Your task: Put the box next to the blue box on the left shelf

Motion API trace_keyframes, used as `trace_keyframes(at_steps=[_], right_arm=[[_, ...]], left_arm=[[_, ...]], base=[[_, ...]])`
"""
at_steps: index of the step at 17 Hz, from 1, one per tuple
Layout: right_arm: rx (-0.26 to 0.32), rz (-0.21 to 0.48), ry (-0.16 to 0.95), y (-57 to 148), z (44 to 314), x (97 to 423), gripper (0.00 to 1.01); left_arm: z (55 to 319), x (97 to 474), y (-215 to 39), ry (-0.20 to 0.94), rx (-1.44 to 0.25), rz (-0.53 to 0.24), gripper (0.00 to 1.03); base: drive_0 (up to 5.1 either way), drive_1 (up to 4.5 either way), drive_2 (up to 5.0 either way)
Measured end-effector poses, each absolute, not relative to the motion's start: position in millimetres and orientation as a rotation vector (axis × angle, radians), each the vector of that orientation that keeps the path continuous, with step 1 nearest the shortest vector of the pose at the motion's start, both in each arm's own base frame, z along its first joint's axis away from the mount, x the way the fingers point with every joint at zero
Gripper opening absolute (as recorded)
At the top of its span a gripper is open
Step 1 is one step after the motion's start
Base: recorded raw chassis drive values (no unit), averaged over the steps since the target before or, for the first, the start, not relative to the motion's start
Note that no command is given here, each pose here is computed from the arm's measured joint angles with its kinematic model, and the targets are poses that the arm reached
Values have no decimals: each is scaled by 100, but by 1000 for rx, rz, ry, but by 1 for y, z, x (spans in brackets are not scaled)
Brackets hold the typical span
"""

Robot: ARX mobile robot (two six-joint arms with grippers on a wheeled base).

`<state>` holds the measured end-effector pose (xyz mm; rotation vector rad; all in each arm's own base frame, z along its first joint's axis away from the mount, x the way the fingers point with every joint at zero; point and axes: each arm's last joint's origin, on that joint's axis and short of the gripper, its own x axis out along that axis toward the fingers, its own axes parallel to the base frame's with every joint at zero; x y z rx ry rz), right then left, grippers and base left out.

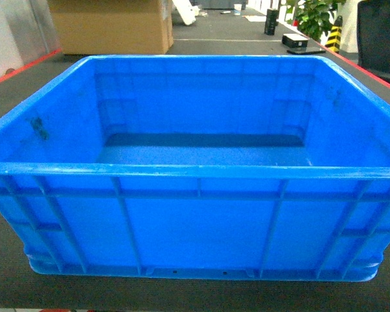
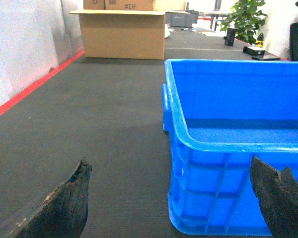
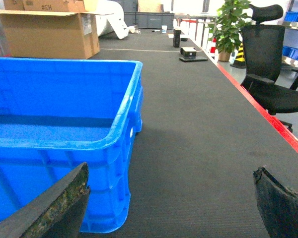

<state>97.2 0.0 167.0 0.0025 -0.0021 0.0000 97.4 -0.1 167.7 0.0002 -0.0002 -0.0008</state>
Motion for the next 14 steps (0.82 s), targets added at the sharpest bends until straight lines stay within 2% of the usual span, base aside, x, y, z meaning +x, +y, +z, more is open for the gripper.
trace_keyframes(at_steps=[14], right_arm=[[2, 0, -2, 0, 167, 97, 98]], left_arm=[[168, 97, 0, 0, 0, 0, 98]], base=[[0, 0, 0]])
